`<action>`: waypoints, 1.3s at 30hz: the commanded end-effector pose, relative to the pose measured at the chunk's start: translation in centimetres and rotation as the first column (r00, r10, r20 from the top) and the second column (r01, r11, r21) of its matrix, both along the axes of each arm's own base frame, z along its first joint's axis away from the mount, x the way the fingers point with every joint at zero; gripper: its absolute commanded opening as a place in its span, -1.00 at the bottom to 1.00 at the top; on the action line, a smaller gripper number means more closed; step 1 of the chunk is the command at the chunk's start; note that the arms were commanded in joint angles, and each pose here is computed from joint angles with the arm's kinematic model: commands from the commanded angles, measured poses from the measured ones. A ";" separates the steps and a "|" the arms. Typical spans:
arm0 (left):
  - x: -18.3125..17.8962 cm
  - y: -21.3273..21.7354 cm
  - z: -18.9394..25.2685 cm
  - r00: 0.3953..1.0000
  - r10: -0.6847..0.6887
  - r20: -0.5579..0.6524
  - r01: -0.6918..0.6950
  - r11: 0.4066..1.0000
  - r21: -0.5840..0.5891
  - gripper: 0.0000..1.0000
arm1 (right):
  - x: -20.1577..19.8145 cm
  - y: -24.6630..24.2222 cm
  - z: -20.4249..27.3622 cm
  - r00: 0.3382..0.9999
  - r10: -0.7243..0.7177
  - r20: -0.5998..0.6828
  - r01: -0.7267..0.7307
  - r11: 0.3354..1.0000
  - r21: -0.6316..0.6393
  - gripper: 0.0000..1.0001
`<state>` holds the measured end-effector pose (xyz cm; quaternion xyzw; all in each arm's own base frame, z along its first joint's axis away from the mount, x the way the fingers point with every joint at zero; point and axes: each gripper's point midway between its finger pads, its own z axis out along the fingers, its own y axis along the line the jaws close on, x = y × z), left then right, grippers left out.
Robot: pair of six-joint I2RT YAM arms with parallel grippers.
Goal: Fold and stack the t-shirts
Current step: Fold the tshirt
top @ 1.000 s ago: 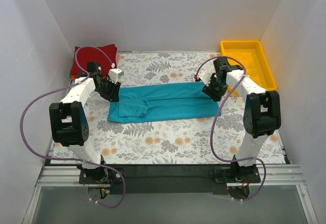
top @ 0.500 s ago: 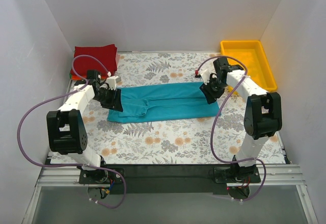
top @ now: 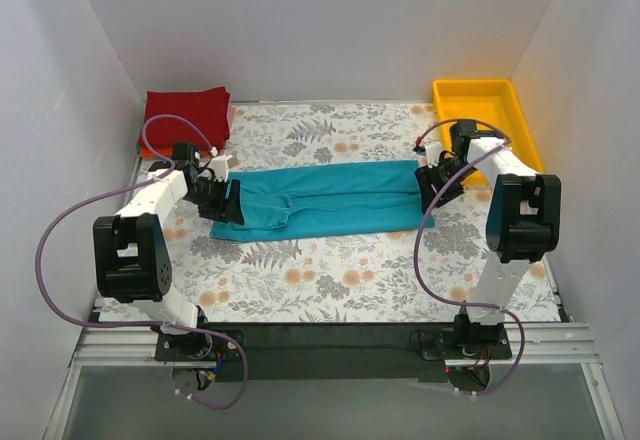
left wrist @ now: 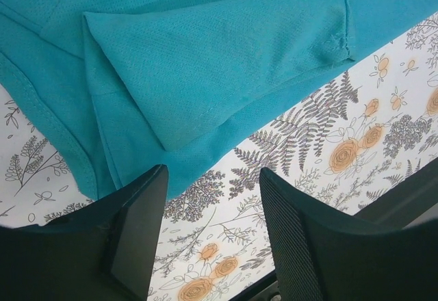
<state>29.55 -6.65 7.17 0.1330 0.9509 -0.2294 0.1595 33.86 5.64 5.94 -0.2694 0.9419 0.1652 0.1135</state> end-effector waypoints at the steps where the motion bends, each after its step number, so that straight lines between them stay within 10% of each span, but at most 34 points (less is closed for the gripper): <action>1: 0.9 0.0 0.7 0.999 0.010 0.032 -0.010 1.000 -0.004 0.11 | -0.9 0.9 -0.1 0.995 -0.036 -0.091 0.042 0.997 0.071 0.20; 14: 1.0 -0.1 0.8 0.999 0.018 0.038 -0.018 1.000 -0.011 0.14 | -1.9 -0.2 -1.3 0.986 -0.076 -0.148 0.088 0.993 0.079 -0.42; 18: 1.2 -0.3 1.1 0.999 0.021 0.040 -0.020 1.000 -0.022 0.15 | -1.9 -0.9 -1.6 0.984 -0.095 -0.152 0.104 0.993 0.050 -0.12; 29: 1.1 -0.5 1.2 0.999 0.023 0.037 -0.022 0.999 -0.034 0.15 | -2.8 -0.2 -2.7 0.970 -0.094 -0.222 0.119 0.988 0.101 -0.19; 36: 1.3 -0.7 1.8 0.998 0.034 0.044 -0.032 0.998 -0.048 0.15 | -3.0 -0.6 -1.8 0.969 -0.104 -0.226 0.133 0.984 0.117 -0.97; 39: 1.0 -0.8 2.0 0.999 0.034 0.036 -0.032 0.998 -0.056 0.15 | -3.9 -1.0 -1.5 0.971 -0.095 -0.219 0.119 0.988 0.098 -0.97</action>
